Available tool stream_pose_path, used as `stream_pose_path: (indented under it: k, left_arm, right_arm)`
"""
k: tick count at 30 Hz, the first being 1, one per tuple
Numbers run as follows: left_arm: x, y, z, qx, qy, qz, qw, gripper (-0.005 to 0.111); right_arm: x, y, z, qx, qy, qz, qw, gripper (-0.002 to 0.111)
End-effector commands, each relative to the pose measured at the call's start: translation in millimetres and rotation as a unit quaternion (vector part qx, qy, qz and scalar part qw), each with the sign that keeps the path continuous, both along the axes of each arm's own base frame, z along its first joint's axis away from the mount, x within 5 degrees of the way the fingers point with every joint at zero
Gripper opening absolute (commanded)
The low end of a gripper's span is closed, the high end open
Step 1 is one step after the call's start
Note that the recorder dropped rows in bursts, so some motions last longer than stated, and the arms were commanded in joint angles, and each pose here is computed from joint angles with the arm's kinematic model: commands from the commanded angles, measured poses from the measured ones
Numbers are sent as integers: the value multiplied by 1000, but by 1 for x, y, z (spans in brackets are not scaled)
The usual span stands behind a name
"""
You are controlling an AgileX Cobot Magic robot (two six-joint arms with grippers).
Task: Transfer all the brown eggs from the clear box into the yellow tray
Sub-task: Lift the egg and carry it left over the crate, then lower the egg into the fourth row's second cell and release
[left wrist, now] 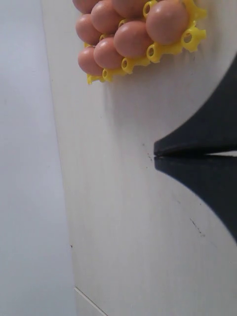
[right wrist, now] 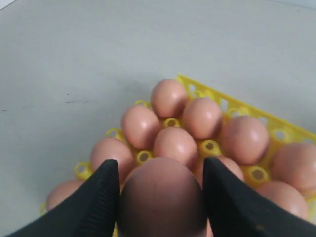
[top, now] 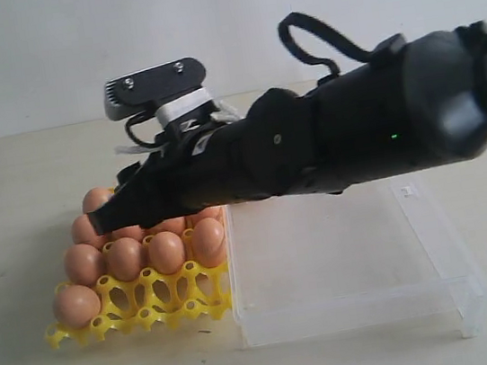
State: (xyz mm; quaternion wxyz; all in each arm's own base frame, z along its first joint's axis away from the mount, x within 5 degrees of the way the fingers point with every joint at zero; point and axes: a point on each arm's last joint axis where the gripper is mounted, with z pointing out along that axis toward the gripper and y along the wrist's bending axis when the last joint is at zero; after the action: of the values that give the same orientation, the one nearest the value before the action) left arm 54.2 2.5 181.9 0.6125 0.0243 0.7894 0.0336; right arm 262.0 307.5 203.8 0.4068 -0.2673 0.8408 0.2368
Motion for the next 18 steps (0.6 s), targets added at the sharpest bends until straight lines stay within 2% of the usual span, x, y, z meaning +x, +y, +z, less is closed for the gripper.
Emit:
stream_pose_path:
  k: [1,6,18]
  left_arm:
    - [0,0,3,-4,-10,1,1000,0]
    - [0,0,3,-4,-10,1,1000,0]
    - [0,0,3,-4,-10,1,1000,0]
  right_arm:
    - [2,34,-10,5,12,24,1000,0]
    - [9,57,-34,6,53,24,998,0]
    - [11,59,-50,11,82,2,997,0]
